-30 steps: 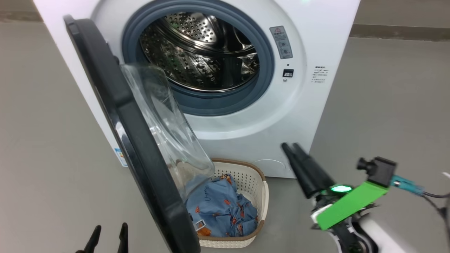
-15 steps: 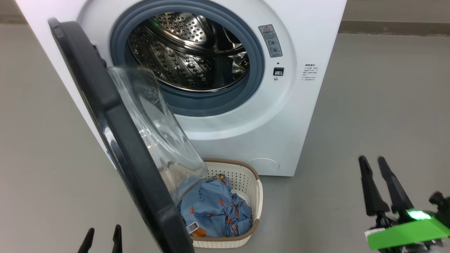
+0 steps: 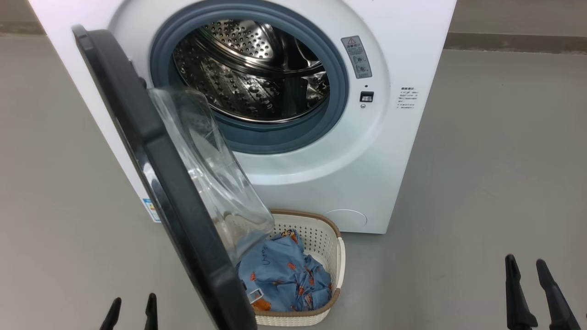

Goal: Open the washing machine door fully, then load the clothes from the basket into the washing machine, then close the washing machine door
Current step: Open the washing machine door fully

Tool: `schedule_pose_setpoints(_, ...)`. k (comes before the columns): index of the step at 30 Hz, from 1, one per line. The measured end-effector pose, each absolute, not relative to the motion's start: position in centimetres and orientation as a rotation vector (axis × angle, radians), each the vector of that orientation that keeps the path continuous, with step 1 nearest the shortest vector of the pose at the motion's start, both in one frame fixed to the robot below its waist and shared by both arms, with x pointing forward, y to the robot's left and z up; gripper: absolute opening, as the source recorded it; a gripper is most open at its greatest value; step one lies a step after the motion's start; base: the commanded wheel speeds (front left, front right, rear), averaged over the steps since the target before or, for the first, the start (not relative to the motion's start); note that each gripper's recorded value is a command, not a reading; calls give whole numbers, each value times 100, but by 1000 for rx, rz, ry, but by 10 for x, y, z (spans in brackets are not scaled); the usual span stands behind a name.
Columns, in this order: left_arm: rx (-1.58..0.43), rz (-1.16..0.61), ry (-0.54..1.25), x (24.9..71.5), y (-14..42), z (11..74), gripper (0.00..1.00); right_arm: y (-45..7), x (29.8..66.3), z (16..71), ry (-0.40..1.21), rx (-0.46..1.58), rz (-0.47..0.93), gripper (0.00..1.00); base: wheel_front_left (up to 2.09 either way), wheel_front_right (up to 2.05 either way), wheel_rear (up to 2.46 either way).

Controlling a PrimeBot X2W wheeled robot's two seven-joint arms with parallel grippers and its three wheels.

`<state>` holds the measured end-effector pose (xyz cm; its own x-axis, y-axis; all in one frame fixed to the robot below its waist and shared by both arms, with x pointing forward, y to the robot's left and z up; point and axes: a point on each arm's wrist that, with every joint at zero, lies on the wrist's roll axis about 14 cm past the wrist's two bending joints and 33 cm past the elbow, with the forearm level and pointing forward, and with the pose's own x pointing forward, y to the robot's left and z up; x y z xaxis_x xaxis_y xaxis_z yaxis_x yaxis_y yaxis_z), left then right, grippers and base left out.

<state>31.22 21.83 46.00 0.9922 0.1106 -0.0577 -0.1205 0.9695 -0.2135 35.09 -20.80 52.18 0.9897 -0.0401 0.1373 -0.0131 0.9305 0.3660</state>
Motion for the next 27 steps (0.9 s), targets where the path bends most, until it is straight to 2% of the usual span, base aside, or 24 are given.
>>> schedule_pose_setpoints(9, -219, 118, 39, 311, 219, 462, 100, -215, 344, 510, -113, 351, -54, 100, 0, 0, 0)
schedule_pose_setpoints(27, -221, 127, 42, 303, 221, 460, 100, -209, 344, 505, -93, 333, -31, 100, 0, 0, 0)
